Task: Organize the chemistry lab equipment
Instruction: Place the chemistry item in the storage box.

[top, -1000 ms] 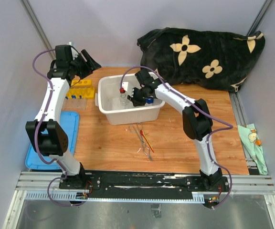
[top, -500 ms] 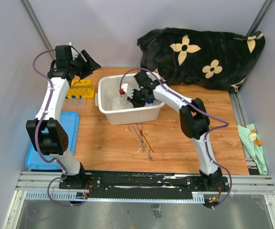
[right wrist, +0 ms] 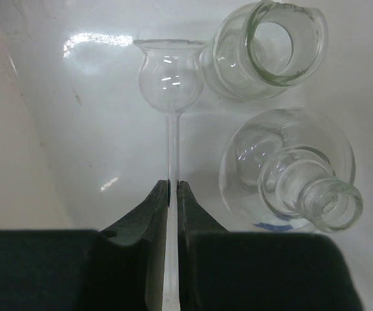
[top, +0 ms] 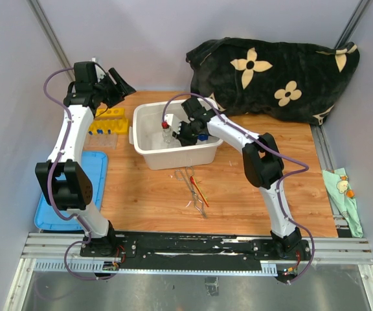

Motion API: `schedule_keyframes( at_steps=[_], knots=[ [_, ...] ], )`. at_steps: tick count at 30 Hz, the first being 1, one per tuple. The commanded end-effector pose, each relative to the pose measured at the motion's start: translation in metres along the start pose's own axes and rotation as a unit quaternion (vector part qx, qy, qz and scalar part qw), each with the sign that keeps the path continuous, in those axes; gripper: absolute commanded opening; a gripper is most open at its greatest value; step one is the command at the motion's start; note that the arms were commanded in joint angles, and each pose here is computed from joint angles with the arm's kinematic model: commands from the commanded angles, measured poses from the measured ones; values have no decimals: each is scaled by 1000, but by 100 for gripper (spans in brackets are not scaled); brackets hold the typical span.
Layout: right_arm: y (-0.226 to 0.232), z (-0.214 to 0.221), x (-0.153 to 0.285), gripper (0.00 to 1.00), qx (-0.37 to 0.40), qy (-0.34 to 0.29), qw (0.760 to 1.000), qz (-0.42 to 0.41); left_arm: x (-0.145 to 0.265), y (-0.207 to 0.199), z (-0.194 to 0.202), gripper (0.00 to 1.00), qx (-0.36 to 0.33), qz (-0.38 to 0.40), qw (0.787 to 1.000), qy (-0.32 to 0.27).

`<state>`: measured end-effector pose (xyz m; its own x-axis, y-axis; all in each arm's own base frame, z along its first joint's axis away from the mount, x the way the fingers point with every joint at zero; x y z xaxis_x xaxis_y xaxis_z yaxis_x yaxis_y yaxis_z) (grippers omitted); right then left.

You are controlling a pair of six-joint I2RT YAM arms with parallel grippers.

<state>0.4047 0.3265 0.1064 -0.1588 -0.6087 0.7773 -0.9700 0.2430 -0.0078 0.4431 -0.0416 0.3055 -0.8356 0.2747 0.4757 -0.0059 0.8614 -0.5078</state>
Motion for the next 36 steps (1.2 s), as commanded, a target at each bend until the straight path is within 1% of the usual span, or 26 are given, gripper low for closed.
schedule_keyframes(
  at_steps=[1,36],
  knots=[
    [-4,10,-9,3,-15,11,1000,2,-2,0,-6,65,0,12,1000,-7],
    [-4,38,-28,4,-44,40,998,-1,-7,5,-4,65,6,11,1000,0]
  ],
)
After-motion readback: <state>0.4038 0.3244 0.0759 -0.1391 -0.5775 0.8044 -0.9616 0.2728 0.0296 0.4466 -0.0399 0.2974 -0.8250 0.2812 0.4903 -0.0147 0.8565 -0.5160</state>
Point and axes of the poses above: each gripper's point midway between its finger pads, its own x axis back along the fingers, its own y axis along the line the jaws close on, z = x × y, the point moved 5 cm from there along x, back along the fingers, and after that the axes turned 9 degrees about -x, right-handed, at the moved point
